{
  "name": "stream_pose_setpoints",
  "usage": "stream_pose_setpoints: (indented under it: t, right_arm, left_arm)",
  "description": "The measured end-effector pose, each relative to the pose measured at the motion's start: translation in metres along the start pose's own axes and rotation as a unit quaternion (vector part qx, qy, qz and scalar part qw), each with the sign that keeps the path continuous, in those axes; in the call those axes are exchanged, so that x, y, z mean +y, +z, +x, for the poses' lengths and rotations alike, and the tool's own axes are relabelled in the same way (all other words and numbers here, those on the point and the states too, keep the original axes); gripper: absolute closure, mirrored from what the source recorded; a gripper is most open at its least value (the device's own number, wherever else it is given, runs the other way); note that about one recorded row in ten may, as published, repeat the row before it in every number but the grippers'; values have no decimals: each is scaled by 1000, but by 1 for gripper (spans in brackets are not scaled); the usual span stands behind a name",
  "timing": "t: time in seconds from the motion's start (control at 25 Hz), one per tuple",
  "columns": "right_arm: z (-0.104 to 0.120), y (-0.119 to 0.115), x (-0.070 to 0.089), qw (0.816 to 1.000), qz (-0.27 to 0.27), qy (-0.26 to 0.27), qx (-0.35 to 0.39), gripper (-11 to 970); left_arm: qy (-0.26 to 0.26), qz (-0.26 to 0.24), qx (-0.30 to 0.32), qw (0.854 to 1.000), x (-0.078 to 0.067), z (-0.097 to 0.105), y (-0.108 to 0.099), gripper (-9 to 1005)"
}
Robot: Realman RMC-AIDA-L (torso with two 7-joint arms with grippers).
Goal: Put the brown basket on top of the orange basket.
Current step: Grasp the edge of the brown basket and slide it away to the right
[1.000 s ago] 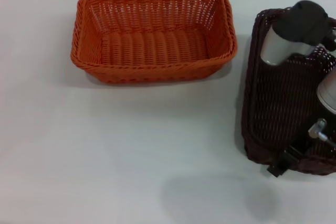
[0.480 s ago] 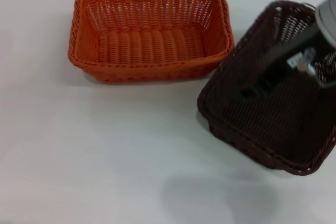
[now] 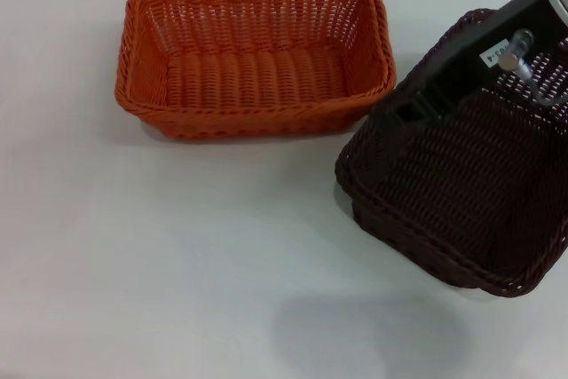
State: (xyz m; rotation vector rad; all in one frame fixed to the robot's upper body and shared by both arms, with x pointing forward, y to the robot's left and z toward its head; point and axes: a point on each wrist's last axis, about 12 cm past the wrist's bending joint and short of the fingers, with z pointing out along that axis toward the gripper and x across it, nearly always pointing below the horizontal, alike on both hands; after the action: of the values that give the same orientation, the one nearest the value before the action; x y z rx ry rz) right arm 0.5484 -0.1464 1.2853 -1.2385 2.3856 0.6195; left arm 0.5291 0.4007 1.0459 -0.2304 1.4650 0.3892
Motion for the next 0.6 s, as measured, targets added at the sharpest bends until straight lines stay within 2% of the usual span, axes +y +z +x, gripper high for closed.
stream_pose_setpoints:
  t: [0.12, 0.28, 0.6]
  right_arm:
    - [3, 0, 4, 1000, 23, 1, 15, 921]
    - [6, 6, 9, 997, 65, 4, 44, 803]
    - [9, 15, 12, 995, 63, 9, 72, 568]
  left_arm:
    - [1, 1, 0, 1000, 0, -1, 1, 302]
    - [1, 2, 0, 1000, 0, -1, 1, 302]
    - [1, 6, -2, 1000, -3, -2, 4, 302]
